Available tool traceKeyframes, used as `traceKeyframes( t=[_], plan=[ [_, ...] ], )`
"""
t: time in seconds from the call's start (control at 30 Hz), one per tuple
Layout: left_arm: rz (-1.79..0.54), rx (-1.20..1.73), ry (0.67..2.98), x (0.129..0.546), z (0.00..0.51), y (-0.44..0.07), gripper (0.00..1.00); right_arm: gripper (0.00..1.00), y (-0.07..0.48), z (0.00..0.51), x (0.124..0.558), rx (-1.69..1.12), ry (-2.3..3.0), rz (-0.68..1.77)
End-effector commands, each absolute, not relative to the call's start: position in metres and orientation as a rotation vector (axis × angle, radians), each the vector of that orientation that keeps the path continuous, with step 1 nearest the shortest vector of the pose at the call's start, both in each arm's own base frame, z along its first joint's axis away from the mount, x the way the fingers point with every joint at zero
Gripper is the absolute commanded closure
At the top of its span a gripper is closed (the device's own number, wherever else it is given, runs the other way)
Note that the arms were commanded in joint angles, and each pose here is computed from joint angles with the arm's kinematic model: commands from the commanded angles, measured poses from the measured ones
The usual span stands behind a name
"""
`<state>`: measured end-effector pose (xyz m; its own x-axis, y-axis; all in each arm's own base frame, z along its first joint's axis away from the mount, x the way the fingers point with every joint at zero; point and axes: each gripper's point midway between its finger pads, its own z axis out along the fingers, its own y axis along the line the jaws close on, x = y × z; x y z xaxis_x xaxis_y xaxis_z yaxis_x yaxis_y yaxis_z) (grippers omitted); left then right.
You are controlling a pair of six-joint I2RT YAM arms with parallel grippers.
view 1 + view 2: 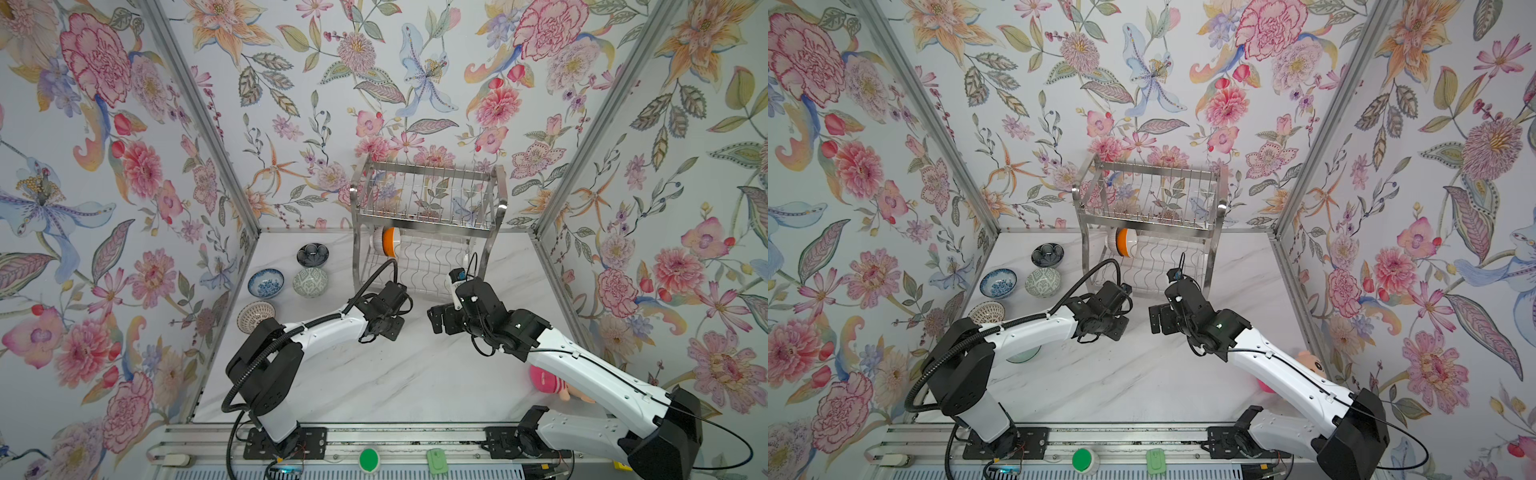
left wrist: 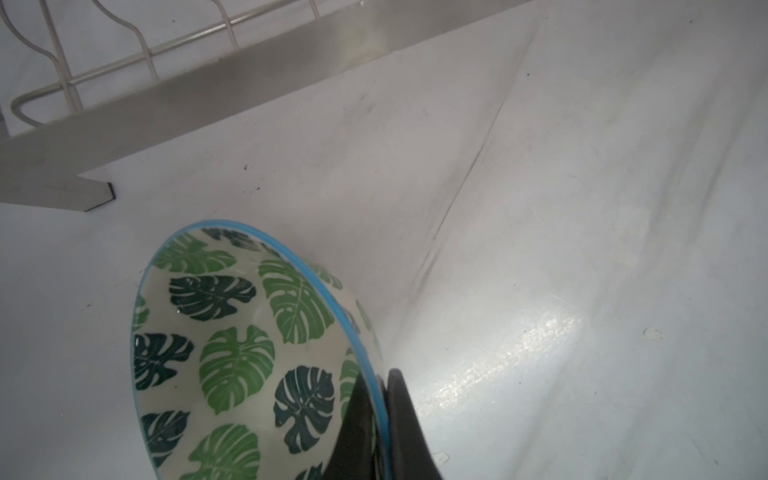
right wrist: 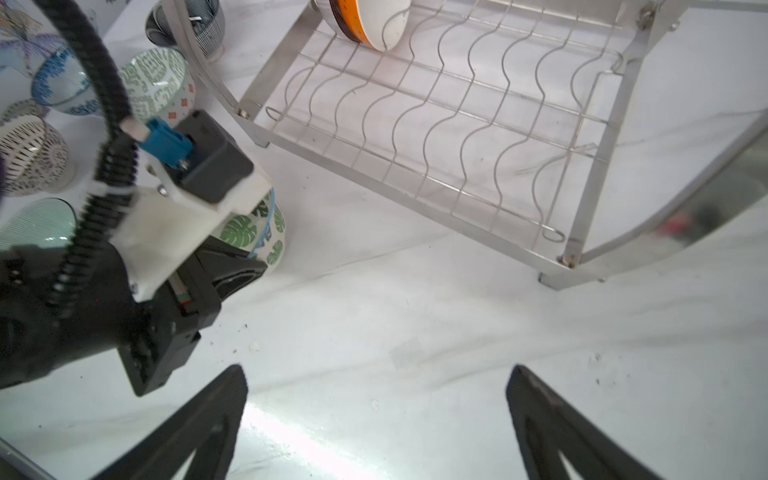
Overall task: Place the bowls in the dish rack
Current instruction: 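Move the right gripper toward the leaf bowl while the left gripper hovers above, then lower the right gripper onto the rim of the green leaf-pattern bowl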
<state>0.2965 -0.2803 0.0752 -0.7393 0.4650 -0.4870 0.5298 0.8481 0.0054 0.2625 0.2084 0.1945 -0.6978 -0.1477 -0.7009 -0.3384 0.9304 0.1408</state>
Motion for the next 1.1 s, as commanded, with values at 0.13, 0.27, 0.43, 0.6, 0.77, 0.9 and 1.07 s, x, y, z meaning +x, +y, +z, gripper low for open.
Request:
traceKeyframes(
  t=[0.13, 0.27, 0.43, 0.6, 0.77, 0.9, 1.07],
  plan=[
    [-0.296, 0.749, 2.507, 0.296, 0.073, -0.320, 0.98, 0.01, 0.194, 0.176, 0.249, -0.322, 2.399, 0.281],
    [-0.318, 0.745, 2.539, 0.293, 0.061, -0.327, 0.91, 0.01, 0.193, 0.174, 0.247, -0.341, 2.405, 0.276],
    [-0.372, 0.728, 2.542, 0.291, 0.060, -0.338, 0.83, 0.01, 0.193, 0.167, 0.245, -0.372, 2.422, 0.267],
    [-0.406, 0.730, 2.545, 0.291, 0.061, -0.347, 0.77, 0.01, 0.196, 0.161, 0.245, -0.394, 2.441, 0.269],
    [-0.412, 0.714, 2.516, 0.295, 0.076, -0.347, 0.66, 0.01, 0.196, 0.166, 0.249, -0.388, 2.433, 0.275],
    [-0.424, 0.718, 2.497, 0.294, 0.088, -0.347, 0.62, 0.01, 0.198, 0.176, 0.253, -0.367, 2.417, 0.301],
    [-0.413, 0.685, 2.469, 0.299, 0.108, -0.334, 0.56, 0.01, 0.200, 0.198, 0.259, -0.343, 2.380, 0.328]
  ],
)
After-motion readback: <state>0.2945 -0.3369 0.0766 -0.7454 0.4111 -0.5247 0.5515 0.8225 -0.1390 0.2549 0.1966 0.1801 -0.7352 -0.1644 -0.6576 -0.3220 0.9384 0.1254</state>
